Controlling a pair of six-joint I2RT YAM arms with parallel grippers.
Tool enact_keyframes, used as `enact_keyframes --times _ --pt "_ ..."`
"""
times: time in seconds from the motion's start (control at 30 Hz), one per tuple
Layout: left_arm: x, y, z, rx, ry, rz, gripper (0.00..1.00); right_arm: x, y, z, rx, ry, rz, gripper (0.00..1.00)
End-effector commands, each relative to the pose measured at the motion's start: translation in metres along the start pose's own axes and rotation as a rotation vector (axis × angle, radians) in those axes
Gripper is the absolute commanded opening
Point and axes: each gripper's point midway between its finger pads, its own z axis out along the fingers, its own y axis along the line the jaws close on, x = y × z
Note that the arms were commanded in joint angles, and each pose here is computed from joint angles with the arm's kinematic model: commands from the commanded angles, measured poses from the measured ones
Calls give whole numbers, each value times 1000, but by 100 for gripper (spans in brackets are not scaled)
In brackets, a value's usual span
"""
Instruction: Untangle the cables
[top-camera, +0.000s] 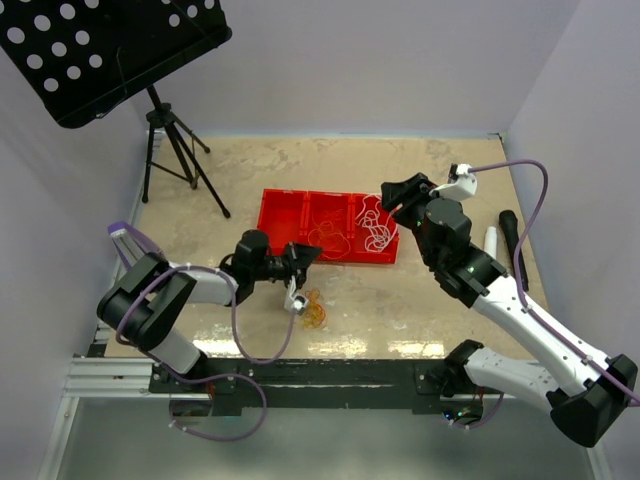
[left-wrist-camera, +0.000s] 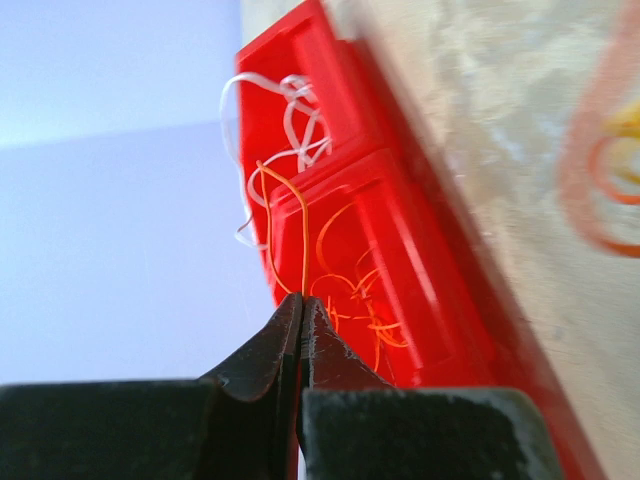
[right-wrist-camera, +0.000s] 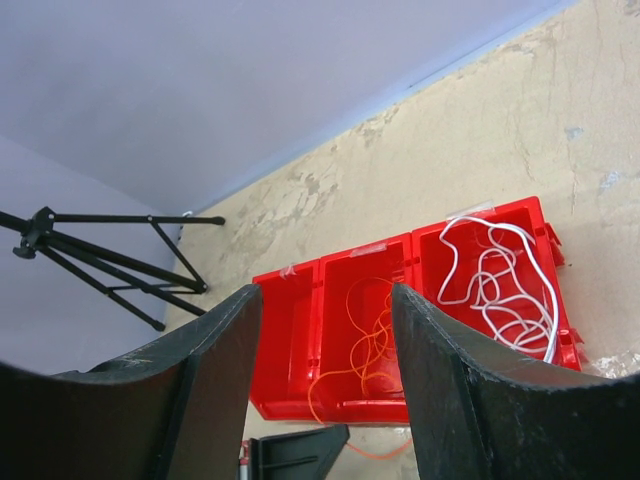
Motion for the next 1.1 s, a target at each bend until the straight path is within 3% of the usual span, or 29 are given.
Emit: enact_keyframes --times 0.0,0.13,0.3,0.43,0.77,1.07 --pt "12 57 -9 -189 33 -141 0 -20 8 -4 -17 -52 21 59" --pt "29 65 -5 -191 72 -344 0 -20 9 -3 -18 -50 20 58" --pt "52 68 13 -84 108 -771 0 -21 9 -4 -17 -51 20 58" --pt "52 71 21 -25 105 -986 0 -21 9 -4 -16 -51 19 58" --pt "54 42 26 11 226 -1404 0 -27 6 -10 -9 -66 25 58" --pt "82 35 19 -221 392 -1657 0 -14 1 -3 -1 -45 15 58"
